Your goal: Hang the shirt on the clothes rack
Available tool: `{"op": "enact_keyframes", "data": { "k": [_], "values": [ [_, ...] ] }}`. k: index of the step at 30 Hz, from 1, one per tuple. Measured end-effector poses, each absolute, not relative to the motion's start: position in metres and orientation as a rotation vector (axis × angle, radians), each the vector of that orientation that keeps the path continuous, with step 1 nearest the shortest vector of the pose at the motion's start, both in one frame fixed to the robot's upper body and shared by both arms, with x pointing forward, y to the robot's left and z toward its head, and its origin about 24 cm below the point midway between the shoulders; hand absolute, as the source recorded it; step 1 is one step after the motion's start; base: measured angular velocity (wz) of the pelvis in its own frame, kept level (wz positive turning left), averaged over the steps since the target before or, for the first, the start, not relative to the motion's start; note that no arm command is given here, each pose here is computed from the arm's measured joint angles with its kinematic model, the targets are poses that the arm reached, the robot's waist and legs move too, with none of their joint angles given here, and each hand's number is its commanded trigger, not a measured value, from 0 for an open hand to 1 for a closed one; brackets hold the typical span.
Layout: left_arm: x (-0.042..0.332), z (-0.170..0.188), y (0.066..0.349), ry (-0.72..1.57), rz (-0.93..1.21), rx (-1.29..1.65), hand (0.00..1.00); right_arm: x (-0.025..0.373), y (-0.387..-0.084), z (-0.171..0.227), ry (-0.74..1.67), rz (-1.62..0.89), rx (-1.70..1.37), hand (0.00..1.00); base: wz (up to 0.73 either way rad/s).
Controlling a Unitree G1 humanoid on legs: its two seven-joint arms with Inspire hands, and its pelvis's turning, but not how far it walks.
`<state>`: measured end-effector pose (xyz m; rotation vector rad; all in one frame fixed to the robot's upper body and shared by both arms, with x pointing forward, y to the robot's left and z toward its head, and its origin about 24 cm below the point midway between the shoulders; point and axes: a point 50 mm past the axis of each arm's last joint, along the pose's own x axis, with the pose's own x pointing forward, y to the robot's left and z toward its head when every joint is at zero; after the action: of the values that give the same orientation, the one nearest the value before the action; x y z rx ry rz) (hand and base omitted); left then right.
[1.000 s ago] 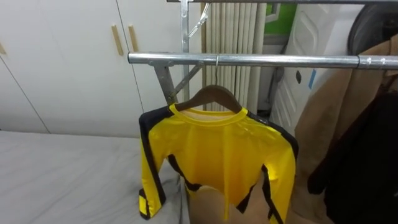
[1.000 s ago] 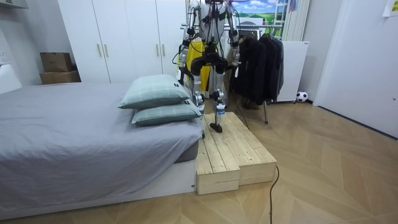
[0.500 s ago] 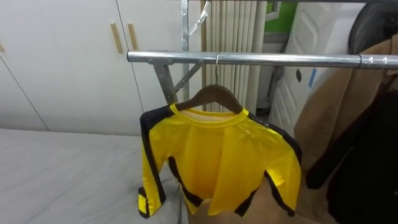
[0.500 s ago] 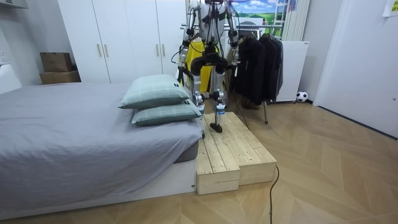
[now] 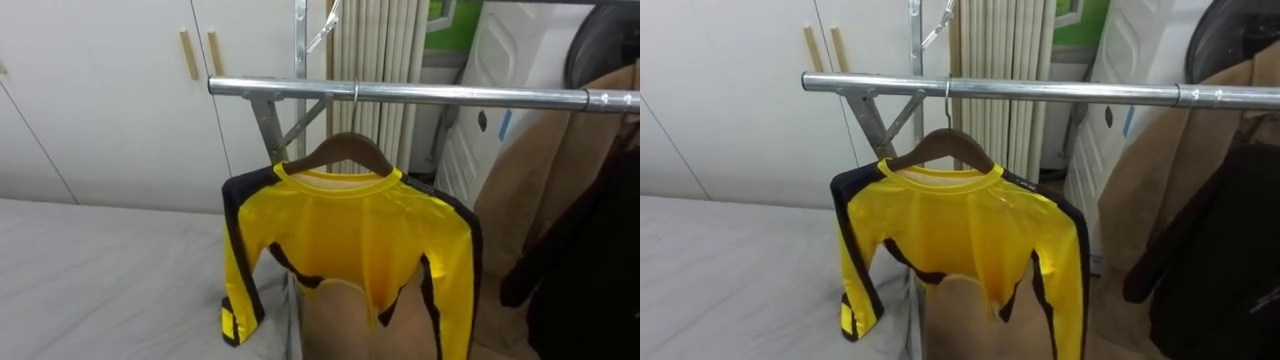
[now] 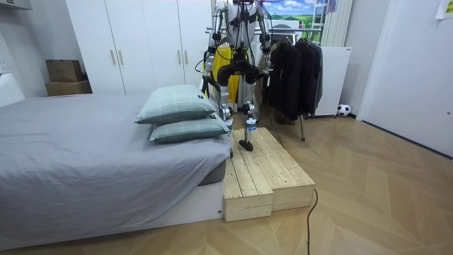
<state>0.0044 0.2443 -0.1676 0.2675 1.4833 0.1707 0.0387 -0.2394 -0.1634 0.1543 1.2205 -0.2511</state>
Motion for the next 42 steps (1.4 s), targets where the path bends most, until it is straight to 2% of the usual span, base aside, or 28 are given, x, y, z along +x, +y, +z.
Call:
{"op": "enact_keyframes", "data": {
  "k": [22, 29, 35, 42],
  "values": [
    [0.007, -0.167, 0.243, 1.445, 0.167, 0.310, 0.00, 0.046, -0.231, -0.164, 1.192, -0.203, 0.152, 0.00, 0.04],
    [0.017, -0.169, 0.235, 1.402, 0.125, 0.316, 0.00, 0.075, -0.221, -0.161, 1.142, -0.062, 0.088, 0.00, 0.17],
    [0.037, -0.169, 0.224, 1.312, 0.109, 0.272, 0.00, 0.092, -0.216, -0.157, 1.105, 0.065, -0.007, 0.00, 0.67],
    [0.041, -0.166, 0.238, 1.294, 0.169, 0.229, 0.00, 0.076, -0.226, -0.162, 1.187, -0.006, 0.003, 0.00, 1.38]
  ]
}}
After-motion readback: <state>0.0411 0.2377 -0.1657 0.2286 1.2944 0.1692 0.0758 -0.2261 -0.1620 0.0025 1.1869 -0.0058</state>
